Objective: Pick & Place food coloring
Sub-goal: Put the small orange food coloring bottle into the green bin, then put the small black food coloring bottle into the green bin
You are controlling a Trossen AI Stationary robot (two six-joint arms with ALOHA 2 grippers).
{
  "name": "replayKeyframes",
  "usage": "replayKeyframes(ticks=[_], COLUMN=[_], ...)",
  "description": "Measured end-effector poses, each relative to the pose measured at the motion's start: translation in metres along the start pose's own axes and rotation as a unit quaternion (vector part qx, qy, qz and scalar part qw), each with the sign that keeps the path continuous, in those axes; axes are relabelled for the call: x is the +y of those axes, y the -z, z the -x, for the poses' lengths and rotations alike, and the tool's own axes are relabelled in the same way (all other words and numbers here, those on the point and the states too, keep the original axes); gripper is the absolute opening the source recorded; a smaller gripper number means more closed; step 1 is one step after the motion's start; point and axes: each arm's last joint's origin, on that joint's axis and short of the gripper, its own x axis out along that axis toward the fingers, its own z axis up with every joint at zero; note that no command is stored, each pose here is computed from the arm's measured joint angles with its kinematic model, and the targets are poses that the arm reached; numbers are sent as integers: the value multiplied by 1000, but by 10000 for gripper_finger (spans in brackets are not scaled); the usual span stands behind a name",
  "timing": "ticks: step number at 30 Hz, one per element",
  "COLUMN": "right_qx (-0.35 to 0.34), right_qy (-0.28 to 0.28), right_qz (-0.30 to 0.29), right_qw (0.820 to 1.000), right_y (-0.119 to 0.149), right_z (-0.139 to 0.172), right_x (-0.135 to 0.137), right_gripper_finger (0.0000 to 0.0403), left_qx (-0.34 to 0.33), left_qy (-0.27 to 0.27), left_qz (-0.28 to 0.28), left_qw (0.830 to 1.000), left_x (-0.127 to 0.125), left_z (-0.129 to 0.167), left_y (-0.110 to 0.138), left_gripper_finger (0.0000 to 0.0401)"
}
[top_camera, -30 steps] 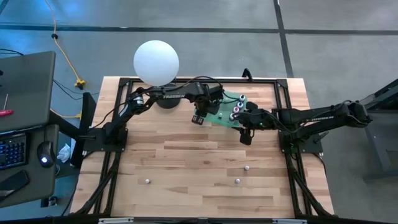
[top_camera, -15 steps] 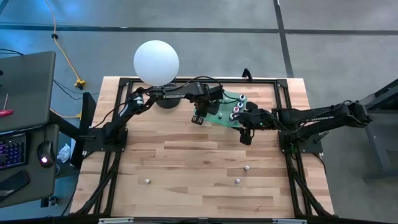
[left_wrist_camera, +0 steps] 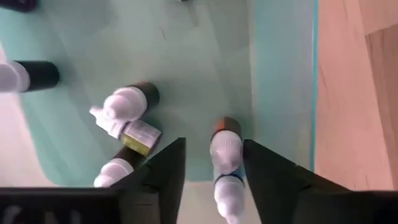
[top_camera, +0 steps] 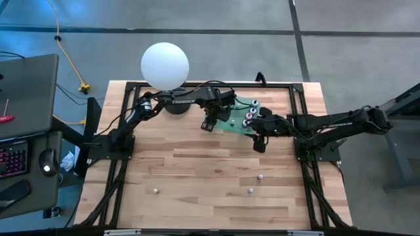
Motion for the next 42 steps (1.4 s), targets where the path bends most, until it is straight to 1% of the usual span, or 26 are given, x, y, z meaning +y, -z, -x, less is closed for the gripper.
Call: replayKeyframes(ticks=[3, 6, 10, 13, 15, 17, 19, 21, 23, 24, 25, 27, 29, 30, 32, 35, 37, 39, 42], right_qx=[0, 0, 0, 0, 0, 0, 0, 1, 3, 5, 5, 4, 4, 3, 7, 7, 7, 20, 48], right_qy=[0, 0, 0, 0, 0, 0, 0, -8, -31, -49, -67, -97, -120, -127, -143, -164, -181, -200, -237], right_qz=[5, 5, 5, 5, 4, 3, 4, 6, 15, 20, 25, 34, 42, 47, 74, 124, 144, 145, 120], right_qw=[1000, 1000, 1000, 1000, 1000, 1000, 1000, 1000, 999, 999, 997, 995, 992, 991, 987, 979, 973, 969, 963], right_y=[0, 0, 0, 0, 0, 0, 0, 0, 0, 1, 1, 0, 1, 1, 3, 5, 6, 8, 5], right_z=[0, 0, 0, 0, 0, 0, 0, 0, 0, 0, 0, 0, -1, -1, -4, -9, -11, -11, -6], right_x=[0, 0, 0, 0, 0, 0, 0, 0, 2, 3, 5, 10, 16, 20, 28, 40, 47, 53, 60], right_gripper_finger=[195, 195, 195, 195, 195, 195, 195, 195, 195, 195, 195, 195, 195, 195, 195, 195, 195, 195, 195], left_qx=[-4, 20, 65, 89, 109, 122, 90, 69, 14, -5, -18, -42, -30, -32, -16, 5, 1, -14, -40], left_qy=[-6, -15, -41, -49, -59, -61, -73, -34, 2, 36, 69, 128, 175, 177, 153, 91, 74, 72, 64], left_qz=[-4, -11, -30, -39, -31, -11, 35, 60, 86, 104, 108, 96, 91, 91, 108, 143, 161, 192, 238], left_qw=[1000, 1000, 997, 994, 992, 991, 993, 995, 996, 994, 992, 986, 980, 979, 982, 986, 984, 979, 968], left_x=[1, -2, -11, -23, -33, -43, -52, -60, -68, -71, -76, -85, -99, -104, -116, -136, -151, -166, -186], left_z=[0, 4, 31, 57, 79, 99, 112, 129, 149, 155, 159, 165, 162, 160, 149, 125, 110, 101, 93], left_y=[-1, -2, -12, -20, -24, -26, -30, -23, -22, -18, -16, -11, -4, -1, 5, 21, 35, 48, 65], left_gripper_finger=[178, 185, 186, 186, 186, 186, 186, 186, 186, 186, 186, 186, 186, 186, 186, 186, 186, 186, 186])
